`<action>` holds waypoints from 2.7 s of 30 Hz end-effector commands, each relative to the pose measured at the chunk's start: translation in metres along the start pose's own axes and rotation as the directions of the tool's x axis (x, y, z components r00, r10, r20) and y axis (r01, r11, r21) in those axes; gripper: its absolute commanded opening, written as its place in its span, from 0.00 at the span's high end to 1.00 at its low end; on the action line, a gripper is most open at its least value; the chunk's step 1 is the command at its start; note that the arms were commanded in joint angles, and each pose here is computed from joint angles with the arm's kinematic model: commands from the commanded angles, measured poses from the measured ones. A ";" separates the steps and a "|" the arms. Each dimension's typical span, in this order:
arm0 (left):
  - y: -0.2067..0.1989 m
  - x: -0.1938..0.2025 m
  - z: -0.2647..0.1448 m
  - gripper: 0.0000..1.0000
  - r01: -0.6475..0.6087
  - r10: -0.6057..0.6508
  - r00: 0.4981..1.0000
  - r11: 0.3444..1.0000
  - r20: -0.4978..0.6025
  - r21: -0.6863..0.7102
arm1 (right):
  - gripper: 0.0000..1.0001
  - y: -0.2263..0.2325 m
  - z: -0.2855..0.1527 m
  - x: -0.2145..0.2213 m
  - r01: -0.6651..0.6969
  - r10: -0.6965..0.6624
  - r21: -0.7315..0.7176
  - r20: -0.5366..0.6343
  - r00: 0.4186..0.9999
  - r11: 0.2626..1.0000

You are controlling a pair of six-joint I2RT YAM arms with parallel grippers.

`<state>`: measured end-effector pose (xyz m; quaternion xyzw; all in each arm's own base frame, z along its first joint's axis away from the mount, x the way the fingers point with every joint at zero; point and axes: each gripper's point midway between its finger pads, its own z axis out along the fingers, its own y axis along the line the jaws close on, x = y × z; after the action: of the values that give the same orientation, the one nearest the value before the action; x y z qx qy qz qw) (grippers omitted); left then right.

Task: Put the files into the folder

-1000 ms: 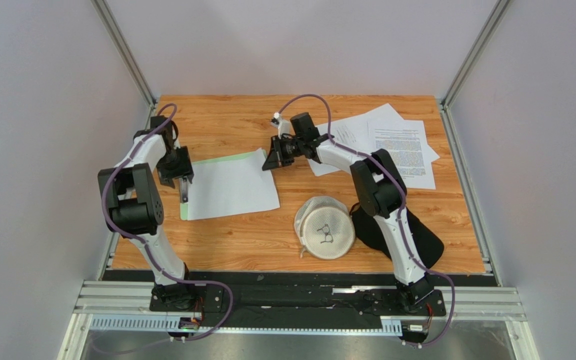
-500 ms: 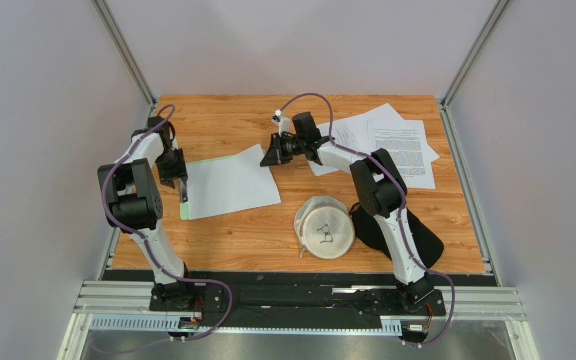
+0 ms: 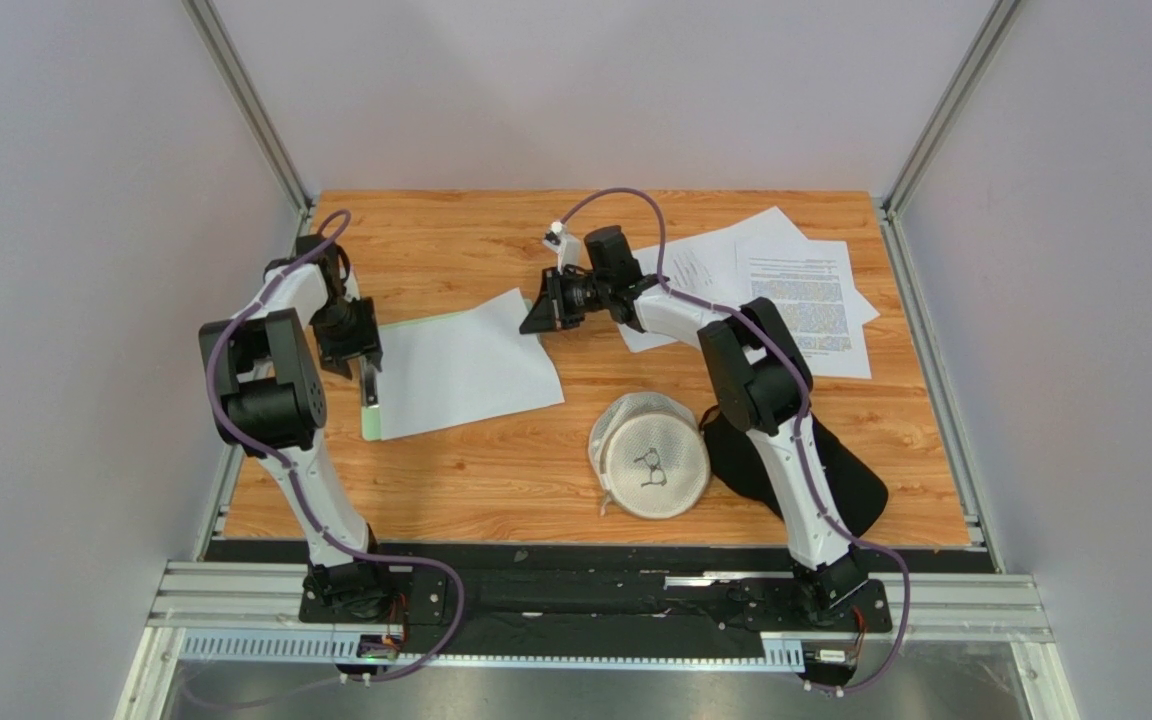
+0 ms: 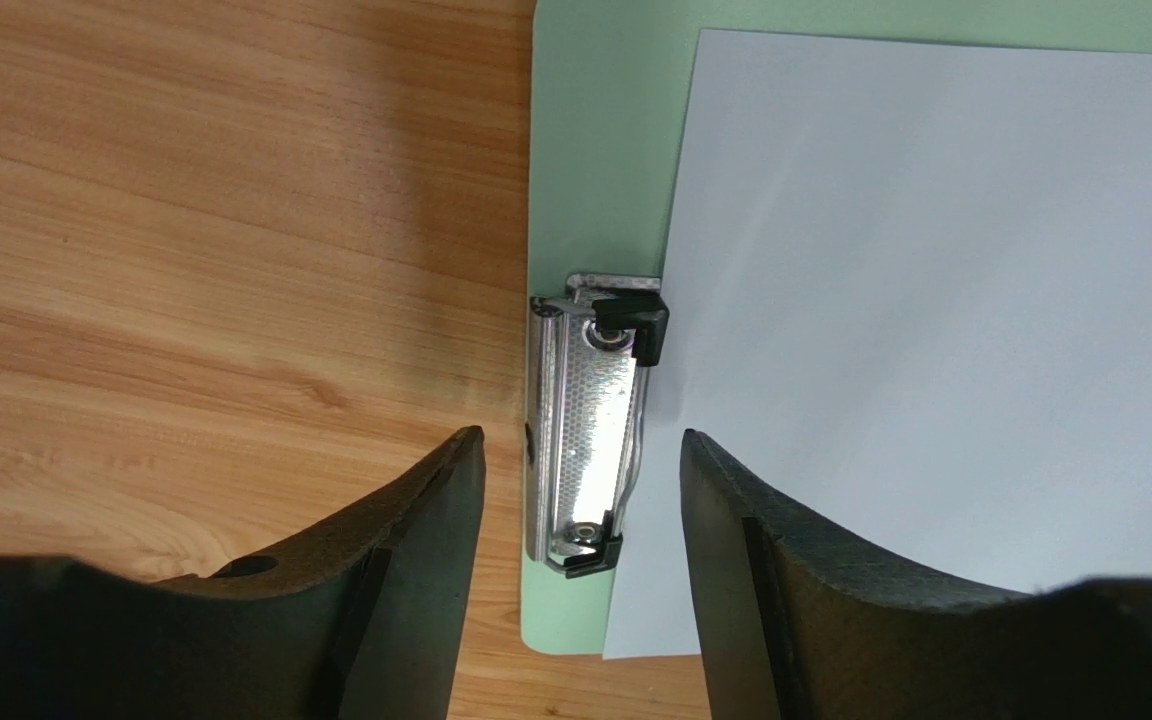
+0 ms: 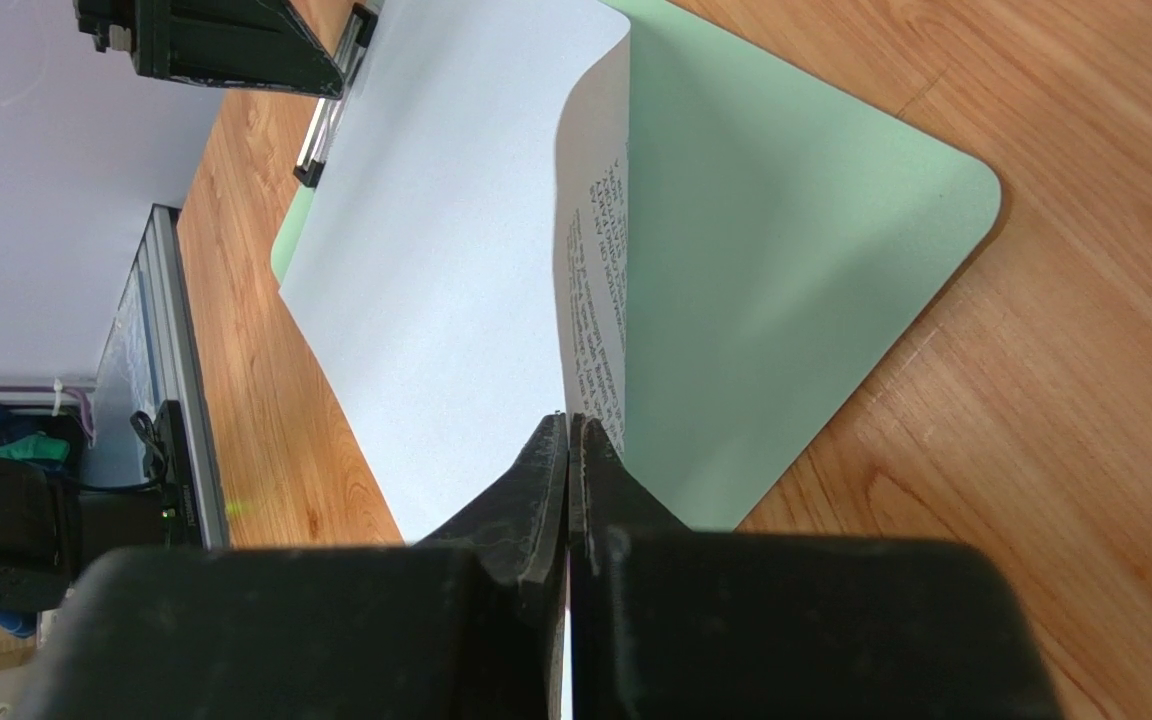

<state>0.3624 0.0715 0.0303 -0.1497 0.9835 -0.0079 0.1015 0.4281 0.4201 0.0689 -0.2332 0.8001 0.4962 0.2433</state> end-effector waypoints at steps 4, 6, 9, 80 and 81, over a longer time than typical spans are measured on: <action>-0.003 -0.008 -0.002 0.40 -0.016 0.016 0.999 1.000 0.029 0.015 | 1.00 0.004 0.004 -0.013 0.033 -0.032 -0.032 0.036 0.999 0.999; -0.001 -0.003 0.005 0.41 -0.016 0.016 1.000 1.000 -0.004 -0.004 | 1.00 0.004 0.004 -0.013 0.033 -0.032 -0.031 0.037 0.999 0.999; -0.002 0.001 0.009 0.45 -0.025 0.025 0.999 0.999 -0.024 -0.026 | 1.00 0.002 0.003 -0.014 0.030 -0.029 -0.025 0.039 0.999 0.999; -0.069 -0.001 -0.008 1.00 0.039 -0.049 0.998 0.951 0.025 0.308 | 1.00 -0.037 -0.015 0.001 -0.162 0.157 0.032 0.116 0.981 0.986; -0.068 -0.001 -0.008 1.00 0.041 -0.051 0.998 0.952 0.026 0.303 | 1.00 -0.035 -0.015 0.000 -0.163 0.159 0.027 0.123 0.980 0.986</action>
<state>0.3675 0.0177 0.0228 -0.1501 0.9749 -0.1273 0.1040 0.4480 0.3835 0.0307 -0.1318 0.8232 0.5023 0.2294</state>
